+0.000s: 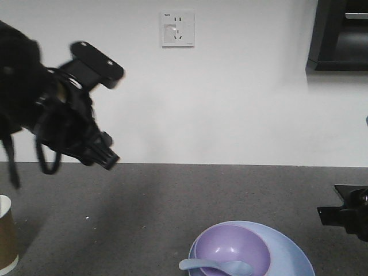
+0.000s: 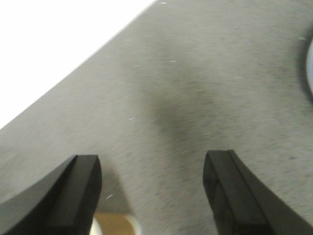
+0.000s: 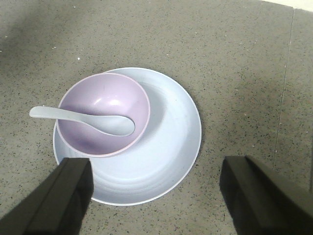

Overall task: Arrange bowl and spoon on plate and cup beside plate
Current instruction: 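Grasp the brown paper cup with the left gripper and lift it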

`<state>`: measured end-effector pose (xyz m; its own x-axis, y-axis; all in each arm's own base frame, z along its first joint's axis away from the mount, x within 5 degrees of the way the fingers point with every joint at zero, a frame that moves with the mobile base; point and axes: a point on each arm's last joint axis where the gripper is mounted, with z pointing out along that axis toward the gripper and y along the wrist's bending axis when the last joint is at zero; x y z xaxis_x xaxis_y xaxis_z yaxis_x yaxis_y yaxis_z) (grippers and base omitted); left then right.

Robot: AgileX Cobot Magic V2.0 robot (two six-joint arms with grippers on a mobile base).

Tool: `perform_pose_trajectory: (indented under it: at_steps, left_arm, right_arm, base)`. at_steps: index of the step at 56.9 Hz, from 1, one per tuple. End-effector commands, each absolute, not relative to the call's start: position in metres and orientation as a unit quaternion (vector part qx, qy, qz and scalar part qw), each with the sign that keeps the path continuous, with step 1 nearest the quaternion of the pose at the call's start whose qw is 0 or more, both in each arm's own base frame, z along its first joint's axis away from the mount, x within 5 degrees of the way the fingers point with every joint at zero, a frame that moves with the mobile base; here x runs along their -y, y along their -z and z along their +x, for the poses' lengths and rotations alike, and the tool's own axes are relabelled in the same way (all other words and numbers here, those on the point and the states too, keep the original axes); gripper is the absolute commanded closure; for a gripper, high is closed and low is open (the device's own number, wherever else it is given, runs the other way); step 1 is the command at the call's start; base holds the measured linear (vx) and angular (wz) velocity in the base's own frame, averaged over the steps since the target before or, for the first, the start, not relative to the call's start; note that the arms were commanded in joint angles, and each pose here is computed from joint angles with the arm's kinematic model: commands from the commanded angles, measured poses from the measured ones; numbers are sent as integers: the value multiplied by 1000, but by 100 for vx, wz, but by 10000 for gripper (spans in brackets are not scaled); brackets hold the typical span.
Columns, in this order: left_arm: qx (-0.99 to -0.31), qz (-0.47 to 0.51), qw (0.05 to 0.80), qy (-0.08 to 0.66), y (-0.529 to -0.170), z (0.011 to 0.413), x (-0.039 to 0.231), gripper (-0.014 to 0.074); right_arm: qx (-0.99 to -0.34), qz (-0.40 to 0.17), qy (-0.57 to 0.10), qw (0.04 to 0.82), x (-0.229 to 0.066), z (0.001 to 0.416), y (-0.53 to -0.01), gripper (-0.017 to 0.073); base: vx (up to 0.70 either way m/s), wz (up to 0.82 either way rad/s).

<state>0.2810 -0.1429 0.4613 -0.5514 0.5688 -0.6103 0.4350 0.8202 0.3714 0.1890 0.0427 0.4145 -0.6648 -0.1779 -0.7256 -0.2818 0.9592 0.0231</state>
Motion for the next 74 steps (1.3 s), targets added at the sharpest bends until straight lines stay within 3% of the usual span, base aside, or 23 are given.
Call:
perform_pose_trajectory:
  at_steps: [1,11,24,43,56,67,74]
  left_arm:
    - [-875,231,407,-125,-481,267,101,34]
    - [-902,185,357,-160,-447,274,60,34]
    - [-914,201,301,-183,-388,292,40,34]
    - [-924,181,295,-165,-355,310,26,34]
    - [-929,183,284,-149,-337,326,30,66]
    - [-934,187,268,-147,-322,336,32,174]
    - [-934,187,265,-146,-320,338,32,372]
  right_arm:
    - [-888,-126,-68,437,-42,187,-430,-22]
    - [-888,-126,-68,436,-42,187,-430,-22]
    - [-889,-126,-68,435,-42,187,-429,-22]
    - [-889,-127,-68,434,-42,187,-429,-22]
    - [-889,-126,-68,435,-42,187,-429,-22]
    - [-889,-126,-68,435,-42,187,-429,-22]
    - [-889,-126,-68,435,-42,187,-429,-22]
  base:
    - [0,0]
    - [0,0]
    - [0,0]
    - [0,0]
    - [0,0]
    - [0,0]
    - [0,0]
